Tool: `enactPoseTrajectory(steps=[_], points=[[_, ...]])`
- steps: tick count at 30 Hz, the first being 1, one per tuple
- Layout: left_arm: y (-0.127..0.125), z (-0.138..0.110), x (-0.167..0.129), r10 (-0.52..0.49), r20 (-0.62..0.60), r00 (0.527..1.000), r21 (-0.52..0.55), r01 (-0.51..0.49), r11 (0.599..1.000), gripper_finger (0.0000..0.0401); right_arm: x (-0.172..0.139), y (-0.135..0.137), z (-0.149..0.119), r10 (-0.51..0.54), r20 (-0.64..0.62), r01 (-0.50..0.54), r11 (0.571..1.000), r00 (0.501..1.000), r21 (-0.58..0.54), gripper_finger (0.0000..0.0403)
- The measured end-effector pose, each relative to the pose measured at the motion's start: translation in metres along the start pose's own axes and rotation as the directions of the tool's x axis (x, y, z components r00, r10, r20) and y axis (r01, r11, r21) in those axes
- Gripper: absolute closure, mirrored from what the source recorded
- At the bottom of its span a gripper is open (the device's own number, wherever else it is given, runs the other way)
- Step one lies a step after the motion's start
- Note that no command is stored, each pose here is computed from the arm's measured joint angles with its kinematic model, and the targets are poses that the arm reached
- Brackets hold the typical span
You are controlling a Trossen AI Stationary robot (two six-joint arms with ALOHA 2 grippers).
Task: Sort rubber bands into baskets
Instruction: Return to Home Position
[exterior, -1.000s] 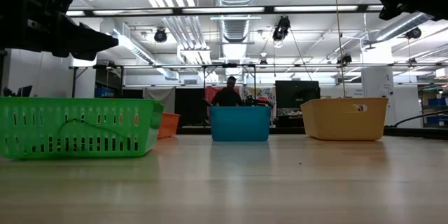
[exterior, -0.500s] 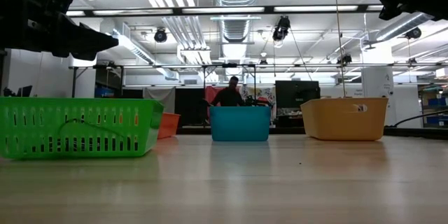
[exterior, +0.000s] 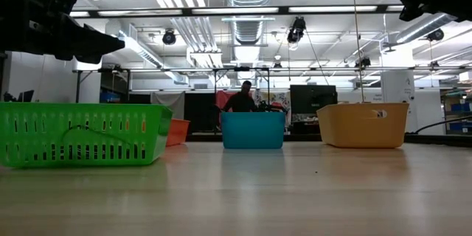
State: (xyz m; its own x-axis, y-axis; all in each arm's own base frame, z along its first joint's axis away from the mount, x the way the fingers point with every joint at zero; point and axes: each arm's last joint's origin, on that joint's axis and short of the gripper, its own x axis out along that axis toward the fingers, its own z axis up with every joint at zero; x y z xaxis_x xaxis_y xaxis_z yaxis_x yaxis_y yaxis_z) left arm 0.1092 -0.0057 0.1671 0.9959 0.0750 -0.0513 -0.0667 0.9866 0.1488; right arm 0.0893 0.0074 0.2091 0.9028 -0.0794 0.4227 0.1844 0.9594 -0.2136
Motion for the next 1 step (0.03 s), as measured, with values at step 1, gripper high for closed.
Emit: enactPoseTrajectory(steps=[1], points=[[0.0, 0.0, 0.0, 0.0, 0.0, 1.0, 0.0, 0.0, 1.0, 0.0324, 0.0, 0.0, 0.0, 0.0, 0.0, 0.0, 1.0, 1.0, 0.0, 0.0321]])
